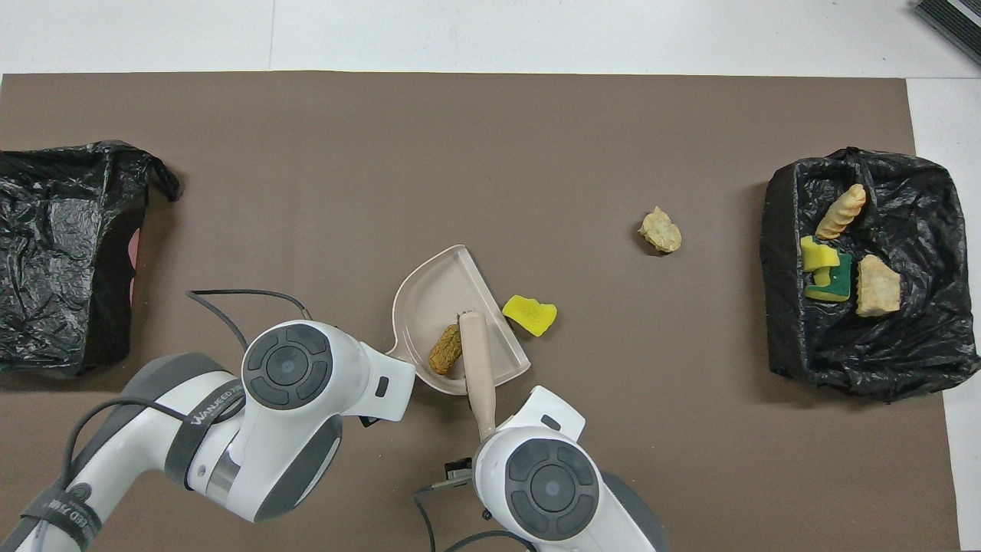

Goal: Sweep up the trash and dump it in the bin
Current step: 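Sweep the sponges and bread into the dustpan with the right gripper's brush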

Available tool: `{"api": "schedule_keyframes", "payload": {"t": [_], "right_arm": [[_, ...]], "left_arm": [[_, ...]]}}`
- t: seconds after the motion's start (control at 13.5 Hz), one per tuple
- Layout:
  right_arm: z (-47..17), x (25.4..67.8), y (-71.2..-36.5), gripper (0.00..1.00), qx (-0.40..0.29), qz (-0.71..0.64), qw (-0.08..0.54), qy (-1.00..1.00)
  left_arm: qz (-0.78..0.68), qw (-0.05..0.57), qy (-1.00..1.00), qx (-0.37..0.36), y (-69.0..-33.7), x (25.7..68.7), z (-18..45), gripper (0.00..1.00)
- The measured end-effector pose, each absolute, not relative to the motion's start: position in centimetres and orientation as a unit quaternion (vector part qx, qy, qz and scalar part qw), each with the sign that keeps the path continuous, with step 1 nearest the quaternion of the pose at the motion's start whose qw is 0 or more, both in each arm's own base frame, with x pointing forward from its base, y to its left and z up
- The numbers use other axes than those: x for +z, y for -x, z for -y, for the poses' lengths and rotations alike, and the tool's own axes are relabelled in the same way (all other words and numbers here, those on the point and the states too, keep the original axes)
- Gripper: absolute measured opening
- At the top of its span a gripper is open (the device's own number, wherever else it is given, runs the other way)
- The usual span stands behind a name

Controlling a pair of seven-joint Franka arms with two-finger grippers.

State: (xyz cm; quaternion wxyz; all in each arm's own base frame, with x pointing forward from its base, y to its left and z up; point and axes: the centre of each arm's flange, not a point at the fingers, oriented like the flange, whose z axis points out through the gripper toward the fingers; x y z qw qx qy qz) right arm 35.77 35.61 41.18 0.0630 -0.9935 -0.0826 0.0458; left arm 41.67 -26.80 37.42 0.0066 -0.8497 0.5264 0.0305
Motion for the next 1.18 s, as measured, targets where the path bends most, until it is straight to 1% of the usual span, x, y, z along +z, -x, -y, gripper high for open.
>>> {"api": "schedule_keyframes", "payload": {"t": [0.15,0.22,0.44,0.59,0.74,0.89,1.04,1.18], "right_arm": [[-33.4,41.3,-38.2,0.27,0.033,0.097,0.055,0.993],[-31.7,41.1,-40.0,0.27,0.023,0.104,0.041,0.994],[-26.4,41.1,-46.5,0.27,0.011,0.106,0.007,0.994],[-23.1,42.1,-51.4,0.27,0.013,0.105,-0.008,0.994],[-20.3,42.5,-55.1,0.27,0.004,0.114,-0.030,0.993],[-17.4,42.3,-57.3,0.27,0.001,0.131,-0.065,0.989],[-13.8,40.9,-59.0,0.27,0.007,0.147,-0.103,0.984],[-10.0,39.5,-60.1,0.27,0.024,0.168,-0.114,0.979]], "left_arm": [[-0.525,0.007,0.850,0.030,-41.7,37.4,26.8,0.31],[-0.525,0.007,0.851,0.030,-41.7,37.4,26.8,0.31],[-0.523,0.007,0.852,0.031,-41.7,37.4,26.8,0.31],[-0.519,0.007,0.854,0.029,-41.7,37.4,26.8,0.31],[-0.513,0.007,0.858,0.026,-41.7,37.5,26.9,0.31],[-0.503,0.007,0.864,0.025,-41.7,37.5,26.9,0.31],[-0.486,0.007,0.874,0.025,-41.7,37.5,27.0,0.31],[-0.483,0.008,0.875,0.025,-41.4,37.4,27.4,0.31]]}}
